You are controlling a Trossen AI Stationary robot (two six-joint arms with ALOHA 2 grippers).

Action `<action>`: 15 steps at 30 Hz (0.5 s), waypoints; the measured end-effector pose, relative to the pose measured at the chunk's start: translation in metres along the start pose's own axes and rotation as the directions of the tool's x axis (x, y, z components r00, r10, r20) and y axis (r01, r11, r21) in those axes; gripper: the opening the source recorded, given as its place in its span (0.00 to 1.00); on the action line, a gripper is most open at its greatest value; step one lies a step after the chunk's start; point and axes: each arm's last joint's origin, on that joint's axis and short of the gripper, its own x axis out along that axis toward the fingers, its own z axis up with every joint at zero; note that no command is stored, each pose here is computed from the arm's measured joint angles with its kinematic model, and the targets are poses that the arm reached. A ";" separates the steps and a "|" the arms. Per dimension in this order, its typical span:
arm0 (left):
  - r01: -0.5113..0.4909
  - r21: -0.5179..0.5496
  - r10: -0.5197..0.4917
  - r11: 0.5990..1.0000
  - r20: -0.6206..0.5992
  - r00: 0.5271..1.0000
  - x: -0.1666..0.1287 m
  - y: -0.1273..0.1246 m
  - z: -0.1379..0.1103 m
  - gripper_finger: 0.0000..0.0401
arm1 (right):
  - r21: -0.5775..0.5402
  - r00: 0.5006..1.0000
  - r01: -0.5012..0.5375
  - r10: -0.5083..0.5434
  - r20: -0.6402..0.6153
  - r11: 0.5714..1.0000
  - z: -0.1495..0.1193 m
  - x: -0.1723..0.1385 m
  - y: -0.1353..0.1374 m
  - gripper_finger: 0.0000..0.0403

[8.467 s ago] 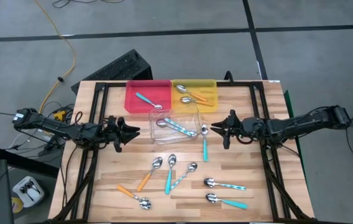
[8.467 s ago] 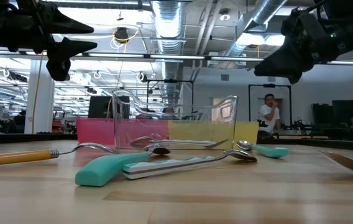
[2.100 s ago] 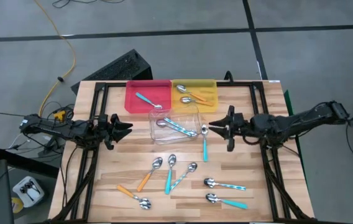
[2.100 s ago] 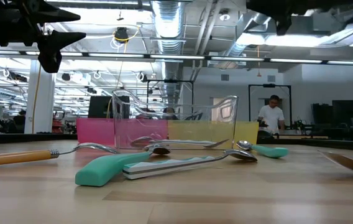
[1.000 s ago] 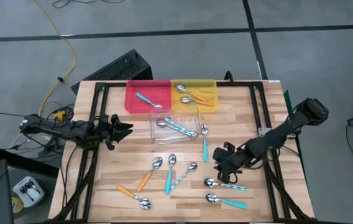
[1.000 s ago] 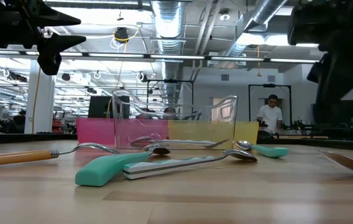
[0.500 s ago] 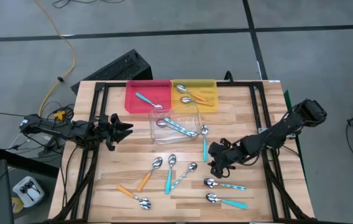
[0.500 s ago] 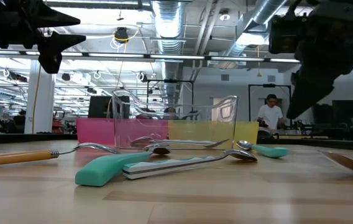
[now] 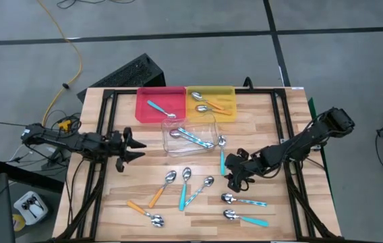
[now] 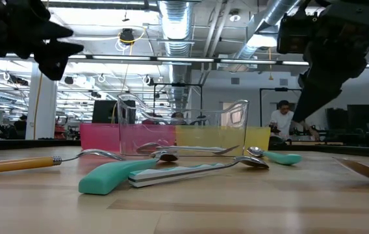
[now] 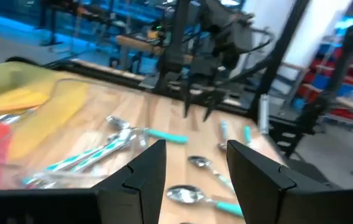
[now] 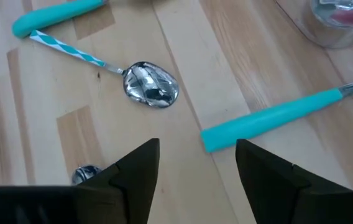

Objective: Sort silverware by color (type)
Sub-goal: Put the light green spoon into the red bin

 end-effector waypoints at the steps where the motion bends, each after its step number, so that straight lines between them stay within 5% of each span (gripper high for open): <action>1: -0.018 0.002 0.018 1.000 -0.005 1.000 0.000 0.001 -0.001 0.38 | -0.001 1.000 0.006 -0.006 0.006 1.000 0.000 0.000 0.000 0.58; 15: -0.234 -0.019 0.233 0.972 -0.046 0.971 -0.001 0.009 -0.009 0.38 | 0.007 0.998 0.051 -0.051 0.044 0.999 0.003 0.001 -0.003 0.58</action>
